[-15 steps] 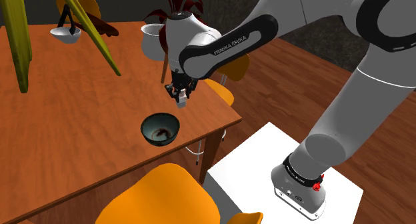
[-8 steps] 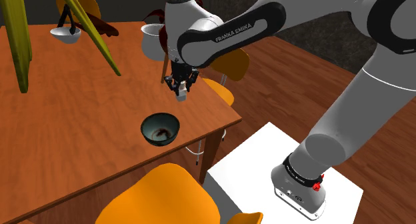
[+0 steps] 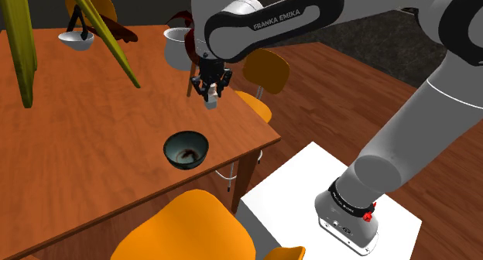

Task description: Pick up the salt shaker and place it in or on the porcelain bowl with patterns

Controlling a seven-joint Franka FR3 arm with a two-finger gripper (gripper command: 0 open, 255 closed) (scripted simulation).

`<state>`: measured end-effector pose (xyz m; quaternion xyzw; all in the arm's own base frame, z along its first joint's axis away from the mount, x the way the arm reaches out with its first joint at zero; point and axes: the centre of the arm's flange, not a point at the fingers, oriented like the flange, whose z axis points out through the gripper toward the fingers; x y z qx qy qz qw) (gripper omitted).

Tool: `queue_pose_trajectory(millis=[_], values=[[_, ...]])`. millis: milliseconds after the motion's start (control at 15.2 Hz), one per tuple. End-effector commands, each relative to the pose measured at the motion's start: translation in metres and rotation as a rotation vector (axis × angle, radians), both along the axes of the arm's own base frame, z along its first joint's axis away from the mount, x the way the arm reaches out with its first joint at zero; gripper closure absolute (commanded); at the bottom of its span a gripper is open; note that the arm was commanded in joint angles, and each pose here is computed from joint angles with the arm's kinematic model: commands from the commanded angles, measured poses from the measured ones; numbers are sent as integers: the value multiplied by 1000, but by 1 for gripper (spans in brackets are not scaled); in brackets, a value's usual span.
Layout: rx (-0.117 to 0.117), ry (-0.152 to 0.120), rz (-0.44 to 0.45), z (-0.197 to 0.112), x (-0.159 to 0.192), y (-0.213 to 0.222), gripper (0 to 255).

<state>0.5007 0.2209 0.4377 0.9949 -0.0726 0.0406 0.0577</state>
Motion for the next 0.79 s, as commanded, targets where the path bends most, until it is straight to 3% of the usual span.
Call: queue_pose_trajectory(millis=[0, 528, 726], values=[[0, 0, 0, 11, 0, 0, 255], [0, 0, 0, 51, 0, 0, 255], [0, 0, 0, 54, -22, 33, 255]])
